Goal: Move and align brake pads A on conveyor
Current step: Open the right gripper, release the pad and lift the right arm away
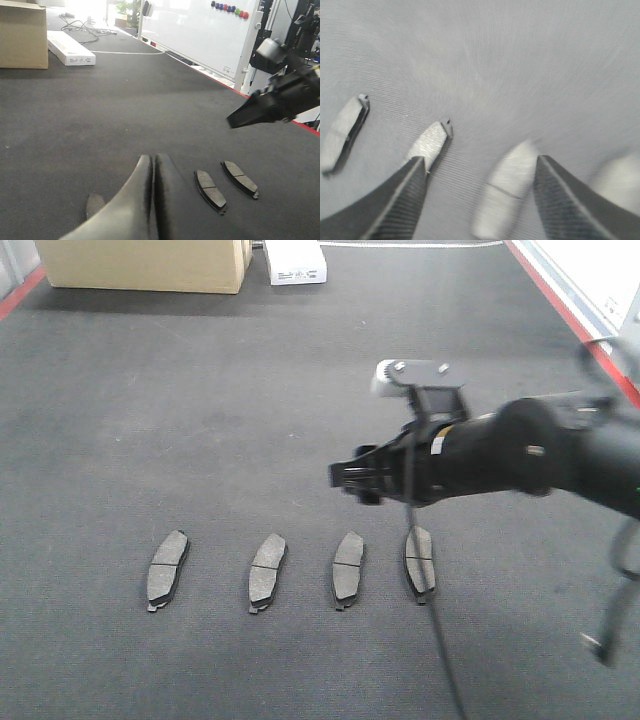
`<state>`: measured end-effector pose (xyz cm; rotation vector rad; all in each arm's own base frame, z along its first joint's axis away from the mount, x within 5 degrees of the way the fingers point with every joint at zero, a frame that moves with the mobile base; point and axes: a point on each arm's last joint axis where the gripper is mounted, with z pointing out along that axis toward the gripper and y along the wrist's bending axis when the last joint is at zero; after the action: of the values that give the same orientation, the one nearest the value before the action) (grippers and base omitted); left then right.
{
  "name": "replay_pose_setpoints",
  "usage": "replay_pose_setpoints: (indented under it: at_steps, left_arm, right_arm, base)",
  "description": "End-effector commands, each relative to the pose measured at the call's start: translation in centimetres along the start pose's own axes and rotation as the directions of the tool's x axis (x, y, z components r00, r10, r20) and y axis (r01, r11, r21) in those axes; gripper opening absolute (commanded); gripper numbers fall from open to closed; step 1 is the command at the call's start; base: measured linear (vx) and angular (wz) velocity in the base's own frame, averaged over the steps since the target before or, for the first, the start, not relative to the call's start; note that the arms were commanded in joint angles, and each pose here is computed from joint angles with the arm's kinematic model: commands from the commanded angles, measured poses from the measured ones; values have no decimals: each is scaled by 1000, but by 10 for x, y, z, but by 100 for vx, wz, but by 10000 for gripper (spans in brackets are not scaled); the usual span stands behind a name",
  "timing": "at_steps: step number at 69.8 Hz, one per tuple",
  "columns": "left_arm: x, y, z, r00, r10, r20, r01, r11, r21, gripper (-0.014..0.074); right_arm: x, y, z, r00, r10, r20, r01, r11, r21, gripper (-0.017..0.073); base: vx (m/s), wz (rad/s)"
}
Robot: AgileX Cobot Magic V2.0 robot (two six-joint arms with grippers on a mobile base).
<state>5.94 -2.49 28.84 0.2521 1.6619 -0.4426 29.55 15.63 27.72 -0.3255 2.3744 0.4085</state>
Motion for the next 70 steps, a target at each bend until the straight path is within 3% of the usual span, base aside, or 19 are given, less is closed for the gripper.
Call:
replay_pose_setpoints:
  at_steps: [1, 14, 23, 41, 59, 70]
  left_arm:
    - [-13, -4, -1, 997, -4, 75, 2, 999, 37, -6]
    - [-13, -4, -1, 997, -4, 75, 2, 999, 37, -6]
    - [-13, -4, -1, 997, -4, 75, 2, 999, 37, -6]
    - [-13, -4, -1, 997, -4, 75, 2, 999, 37, -6]
    - [-13, -4, -1, 997, -4, 75, 2, 999, 37, -6]
    - [-13, -4, -1, 997, -4, 75, 2, 999, 37, -6]
  right_arm:
    - [-3, -1, -35, 990, -81, 119, 79, 997, 19, 353]
    - [34, -10, -79, 963, -180, 199, 170, 983, 66, 202]
    - [60, -15, -105, 950, -208, 232, 195, 978, 81, 110]
    - [112, -24, -148, 914, -208, 348, 193, 978, 78, 15]
    - [152, -31, -177, 841, -204, 501, 194, 978, 73, 4]
    - [160, -32, -188, 821, -202, 534, 193, 979, 73, 5]
  base:
    - [0, 0]
    - [0, 0]
    - [0, 0]
    - [0, 0]
    - [0, 0]
    - [0, 0]
